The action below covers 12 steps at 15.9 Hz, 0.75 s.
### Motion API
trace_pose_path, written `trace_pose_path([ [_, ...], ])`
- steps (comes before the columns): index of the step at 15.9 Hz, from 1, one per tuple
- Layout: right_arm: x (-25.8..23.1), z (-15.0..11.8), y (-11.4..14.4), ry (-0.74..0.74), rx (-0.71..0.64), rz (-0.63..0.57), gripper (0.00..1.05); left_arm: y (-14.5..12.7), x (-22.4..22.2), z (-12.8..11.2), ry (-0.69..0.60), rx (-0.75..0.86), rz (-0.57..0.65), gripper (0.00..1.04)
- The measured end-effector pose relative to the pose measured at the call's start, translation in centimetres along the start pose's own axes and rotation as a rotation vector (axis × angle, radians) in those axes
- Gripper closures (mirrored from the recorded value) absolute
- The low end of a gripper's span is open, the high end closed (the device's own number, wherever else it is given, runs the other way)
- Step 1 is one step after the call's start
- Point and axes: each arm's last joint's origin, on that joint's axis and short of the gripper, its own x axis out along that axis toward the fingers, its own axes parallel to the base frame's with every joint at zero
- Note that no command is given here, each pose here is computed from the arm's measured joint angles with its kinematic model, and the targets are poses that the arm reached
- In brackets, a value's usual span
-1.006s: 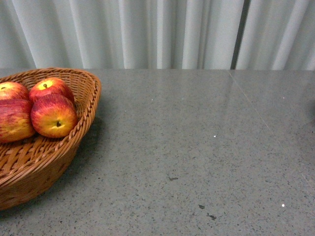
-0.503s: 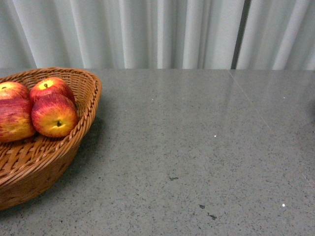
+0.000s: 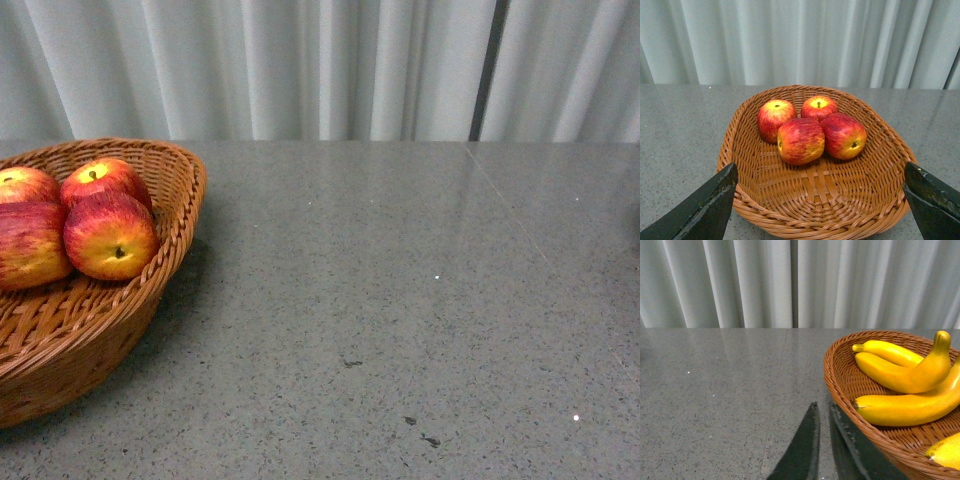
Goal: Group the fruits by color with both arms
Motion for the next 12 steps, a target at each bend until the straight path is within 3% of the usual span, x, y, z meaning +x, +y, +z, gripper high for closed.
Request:
trace_pose_path([
  [8, 0.0, 0.0, 0.0, 0.0, 0.0, 0.0, 0.05, 0.0, 0.0, 0.0, 0.0, 0.0, 0.0, 0.07],
  [12, 0.0, 0.0, 0.0, 0.0, 0.0, 0.0, 0.06, 0.0, 0.0, 0.0, 0.0, 0.0, 0.0, 0.07],
])
